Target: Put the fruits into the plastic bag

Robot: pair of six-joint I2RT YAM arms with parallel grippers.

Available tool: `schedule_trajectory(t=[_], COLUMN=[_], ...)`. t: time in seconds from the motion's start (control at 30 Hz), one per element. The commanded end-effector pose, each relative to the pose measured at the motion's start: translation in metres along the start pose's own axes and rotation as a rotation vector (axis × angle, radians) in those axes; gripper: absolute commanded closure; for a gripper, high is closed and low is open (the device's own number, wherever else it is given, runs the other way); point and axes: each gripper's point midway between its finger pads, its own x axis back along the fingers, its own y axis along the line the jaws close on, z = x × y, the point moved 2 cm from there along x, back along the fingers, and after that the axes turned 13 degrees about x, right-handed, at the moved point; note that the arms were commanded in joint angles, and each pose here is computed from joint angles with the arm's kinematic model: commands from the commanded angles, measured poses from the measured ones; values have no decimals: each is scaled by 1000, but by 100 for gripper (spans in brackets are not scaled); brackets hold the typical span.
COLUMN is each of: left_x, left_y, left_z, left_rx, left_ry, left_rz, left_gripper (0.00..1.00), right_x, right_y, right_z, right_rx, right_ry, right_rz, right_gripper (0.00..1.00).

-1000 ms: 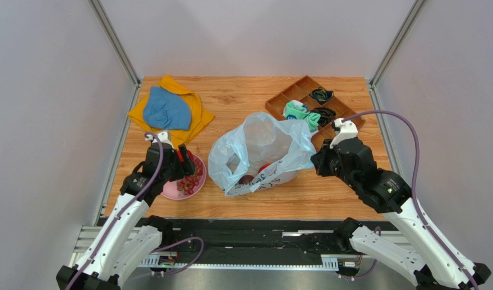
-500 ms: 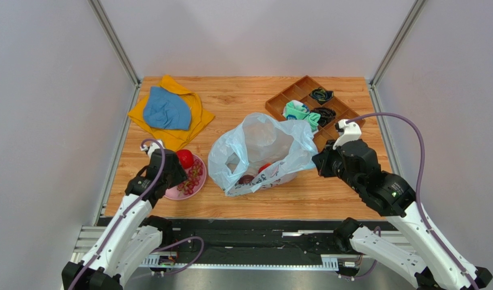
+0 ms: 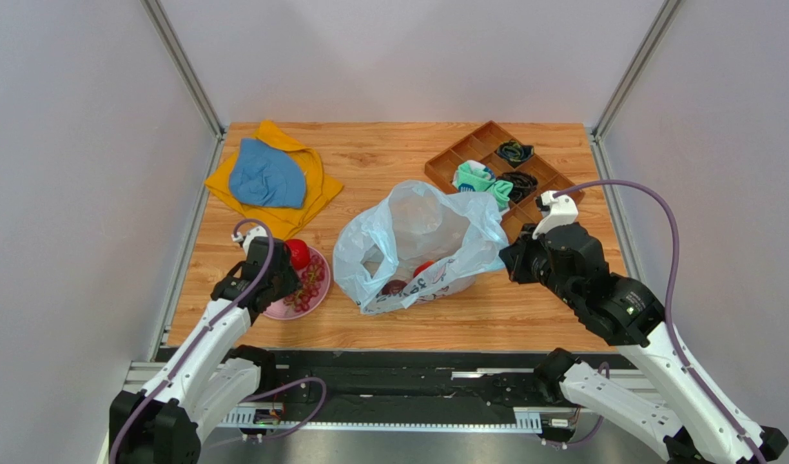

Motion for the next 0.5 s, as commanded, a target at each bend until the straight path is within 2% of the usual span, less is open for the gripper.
schedule_trajectory(t=[0.0,0.23,0.47], left_x=[-5,-13,-12], left_y=[-9,-9,-7], left_z=[-5,2,3], left_rx=[-3,-18,-7], left_ry=[-19,28,26], left_rz=[48,37,33], left_gripper=[48,50,55], right_x=[1,2,1], right_y=[0,0,0], right_z=[-4,-6,-4], right_rx=[-7,-7,-9], right_ry=[-16,-23,-18], right_rz=[2,0,3], right_gripper=[100,100,100])
